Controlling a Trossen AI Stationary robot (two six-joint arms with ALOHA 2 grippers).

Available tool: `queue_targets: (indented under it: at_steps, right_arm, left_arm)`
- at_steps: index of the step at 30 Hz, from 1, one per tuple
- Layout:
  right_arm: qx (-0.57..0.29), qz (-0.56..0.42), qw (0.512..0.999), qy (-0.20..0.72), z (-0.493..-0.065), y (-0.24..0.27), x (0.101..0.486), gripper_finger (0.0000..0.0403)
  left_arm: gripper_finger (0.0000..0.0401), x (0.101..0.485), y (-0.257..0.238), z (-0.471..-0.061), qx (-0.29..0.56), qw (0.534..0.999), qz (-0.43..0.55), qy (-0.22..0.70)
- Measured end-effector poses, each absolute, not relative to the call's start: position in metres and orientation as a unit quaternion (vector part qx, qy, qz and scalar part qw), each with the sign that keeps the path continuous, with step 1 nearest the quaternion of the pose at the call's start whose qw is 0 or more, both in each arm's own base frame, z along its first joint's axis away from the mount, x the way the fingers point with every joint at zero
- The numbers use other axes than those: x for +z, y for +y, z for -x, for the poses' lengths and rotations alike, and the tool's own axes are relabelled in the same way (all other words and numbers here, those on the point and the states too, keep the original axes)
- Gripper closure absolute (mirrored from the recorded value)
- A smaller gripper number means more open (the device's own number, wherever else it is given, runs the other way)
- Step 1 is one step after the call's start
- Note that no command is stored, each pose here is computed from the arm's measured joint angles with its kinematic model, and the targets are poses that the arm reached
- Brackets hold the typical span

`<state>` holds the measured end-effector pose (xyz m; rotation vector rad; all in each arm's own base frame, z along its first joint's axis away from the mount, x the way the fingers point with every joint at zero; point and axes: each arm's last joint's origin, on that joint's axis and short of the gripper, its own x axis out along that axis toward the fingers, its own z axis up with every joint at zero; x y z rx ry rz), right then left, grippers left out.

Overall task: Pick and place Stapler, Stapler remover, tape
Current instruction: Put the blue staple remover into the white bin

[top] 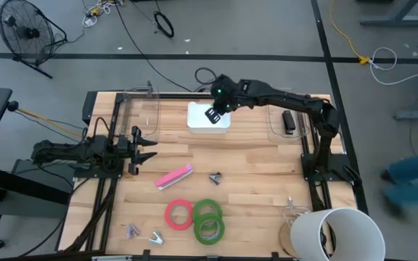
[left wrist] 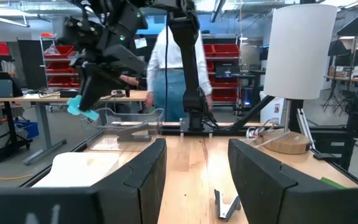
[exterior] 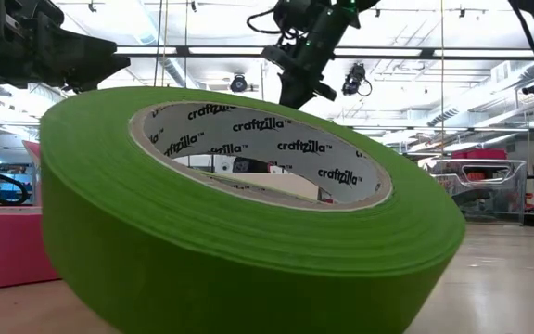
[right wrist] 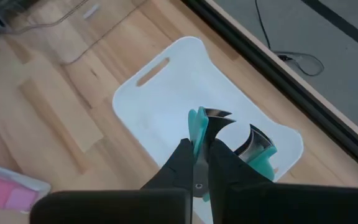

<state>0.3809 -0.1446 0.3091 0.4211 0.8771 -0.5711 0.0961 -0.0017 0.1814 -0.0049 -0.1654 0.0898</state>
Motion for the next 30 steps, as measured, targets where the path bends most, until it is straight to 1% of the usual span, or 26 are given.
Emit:
queue_targets:
  at_steps: [11, 13, 18, 21, 25, 30]
  right_arm:
    - [-0.282, -0.187, 0.85, 0.404, -0.38, -0.155, 0.308, 0.0392]
    - [-0.282, -0.185, 0.851, 0.404, -0.38, -0.156, 0.308, 0.0375]
    - [-0.278, -0.176, 0.853, 0.405, -0.38, -0.156, 0.308, 0.0306]
    - [-0.278, -0.176, 0.856, 0.398, -0.38, -0.157, 0.309, 0.0276]
    - [-0.277, -0.174, 0.862, 0.388, -0.382, -0.158, 0.31, 0.0255]
    - [-0.277, -0.162, 0.862, 0.393, -0.382, -0.158, 0.31, 0.025]
  left_arm:
    - [0.0224, 0.181, -0.002, -0.096, 0.045, 0.996, -0.002, -0.082]
    - [0.0224, 0.181, -0.002, -0.096, 0.045, 0.996, -0.002, -0.082]
    - [0.0224, 0.181, -0.002, -0.096, 0.045, 0.996, -0.002, -0.082]
    - [0.0224, 0.181, -0.002, -0.096, 0.045, 0.996, -0.002, -0.082]
    - [0.0224, 0.181, -0.002, -0.096, 0.045, 0.996, -0.001, -0.082]
    - [0.0224, 0.181, -0.002, -0.096, 0.045, 0.996, -0.001, -0.082]
